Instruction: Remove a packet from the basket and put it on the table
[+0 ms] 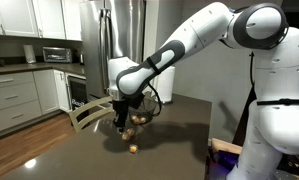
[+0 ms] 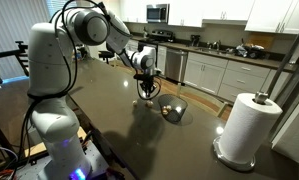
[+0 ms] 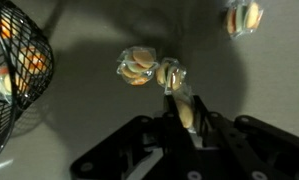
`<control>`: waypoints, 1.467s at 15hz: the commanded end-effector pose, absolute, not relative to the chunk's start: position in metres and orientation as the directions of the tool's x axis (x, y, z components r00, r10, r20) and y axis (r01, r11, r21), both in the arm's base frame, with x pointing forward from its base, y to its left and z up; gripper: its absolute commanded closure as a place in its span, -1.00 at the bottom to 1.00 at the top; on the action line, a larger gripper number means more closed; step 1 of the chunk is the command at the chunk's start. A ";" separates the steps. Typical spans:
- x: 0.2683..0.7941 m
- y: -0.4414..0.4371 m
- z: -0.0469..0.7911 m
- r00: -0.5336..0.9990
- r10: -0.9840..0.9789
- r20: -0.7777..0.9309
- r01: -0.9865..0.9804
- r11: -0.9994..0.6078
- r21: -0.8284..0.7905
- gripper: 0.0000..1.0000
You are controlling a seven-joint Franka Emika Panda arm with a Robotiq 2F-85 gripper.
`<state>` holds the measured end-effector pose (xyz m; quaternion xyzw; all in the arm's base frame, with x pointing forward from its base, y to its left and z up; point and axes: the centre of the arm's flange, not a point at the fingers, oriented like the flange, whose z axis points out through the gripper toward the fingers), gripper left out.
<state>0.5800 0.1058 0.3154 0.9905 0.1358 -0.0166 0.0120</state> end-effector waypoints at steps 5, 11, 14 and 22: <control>0.589 0.100 0.312 0.957 0.288 -0.022 0.288 -0.958 -0.003 -0.39; 0.586 0.097 0.320 0.962 0.273 -0.029 0.273 -0.962 0.006 -1.00; 0.581 0.096 0.325 0.965 0.259 -0.035 0.260 -0.965 0.022 -1.00; 0.564 0.098 0.347 0.972 0.233 -0.022 0.234 -0.970 0.068 -1.00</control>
